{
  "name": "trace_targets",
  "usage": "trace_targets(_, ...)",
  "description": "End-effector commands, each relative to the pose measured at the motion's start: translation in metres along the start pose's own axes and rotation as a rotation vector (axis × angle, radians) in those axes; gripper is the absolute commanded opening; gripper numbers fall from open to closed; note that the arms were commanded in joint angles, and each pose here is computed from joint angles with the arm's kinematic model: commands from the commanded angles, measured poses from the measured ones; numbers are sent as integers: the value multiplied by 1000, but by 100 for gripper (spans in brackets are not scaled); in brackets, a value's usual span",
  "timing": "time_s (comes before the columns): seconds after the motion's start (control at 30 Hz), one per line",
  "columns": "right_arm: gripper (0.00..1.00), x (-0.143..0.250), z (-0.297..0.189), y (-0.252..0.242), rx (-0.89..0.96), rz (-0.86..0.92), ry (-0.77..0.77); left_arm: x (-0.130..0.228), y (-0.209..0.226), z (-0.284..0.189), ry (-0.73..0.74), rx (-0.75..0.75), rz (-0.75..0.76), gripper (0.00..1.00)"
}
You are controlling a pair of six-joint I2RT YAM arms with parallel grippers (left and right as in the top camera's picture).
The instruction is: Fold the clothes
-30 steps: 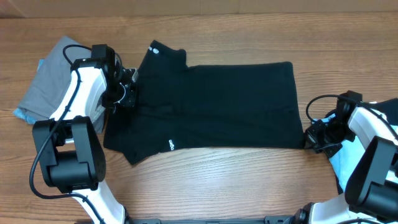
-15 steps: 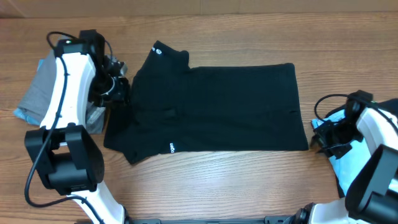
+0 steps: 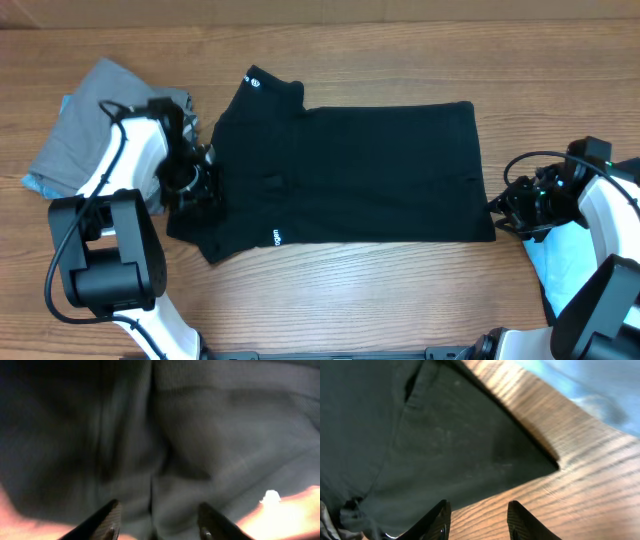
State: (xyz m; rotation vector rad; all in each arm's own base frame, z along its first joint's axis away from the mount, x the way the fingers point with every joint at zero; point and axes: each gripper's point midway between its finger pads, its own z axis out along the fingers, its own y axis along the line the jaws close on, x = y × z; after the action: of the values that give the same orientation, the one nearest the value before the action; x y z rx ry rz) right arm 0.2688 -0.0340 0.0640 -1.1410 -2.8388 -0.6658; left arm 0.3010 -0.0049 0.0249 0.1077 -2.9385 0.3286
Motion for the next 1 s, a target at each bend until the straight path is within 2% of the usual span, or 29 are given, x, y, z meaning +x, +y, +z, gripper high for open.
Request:
trace_targets(0.0,41,-3,-7,17,-37,-66,-31,2,-5,21,-32,59,-15,33)
trace_targets(0.03,42,-3,-6,18,-37,-71,-32,0,-5,24,-42,58,-13,27)
trace_targets(0.07,44,-3,-5,19,-34,-79,-34,-6,-2,27,-70,46,-6,14)
trace_targets(0.13,47,-3,-4,20,-34,-86,-35,-13,6,26,-99,8,-10,5)
trace_targets(0.3,50,-4,6,12,-14,-75,-44,-31,32,9,-165,-92,-63,4)
trace_targets(0.37,50,-4,12,4,12,-36,-51,-37,36,-1,-184,-94,-76,7)
trace_targets(0.47,50,-2,20,-10,64,11,-59,-42,38,-16,-194,-91,-89,19)
trace_targets(0.57,55,6,30,-20,79,39,-42,-47,35,-37,-205,-89,-85,24)
trace_targets(0.7,54,9,41,-29,89,78,-49,-49,28,-58,-208,-68,-83,35)
trace_targets(0.77,50,12,46,-34,93,109,-49,-44,17,-64,-185,-17,-79,38)
trace_targets(0.83,40,12,51,-39,102,129,-59,-33,5,-65,-143,41,-63,40)
trace_targets(0.87,31,11,53,-44,119,147,-76,-25,0,-64,-110,62,-69,42)
trace_targets(0.97,16,4,55,-59,180,202,-130,-6,-12,-61,-30,133,-90,44)
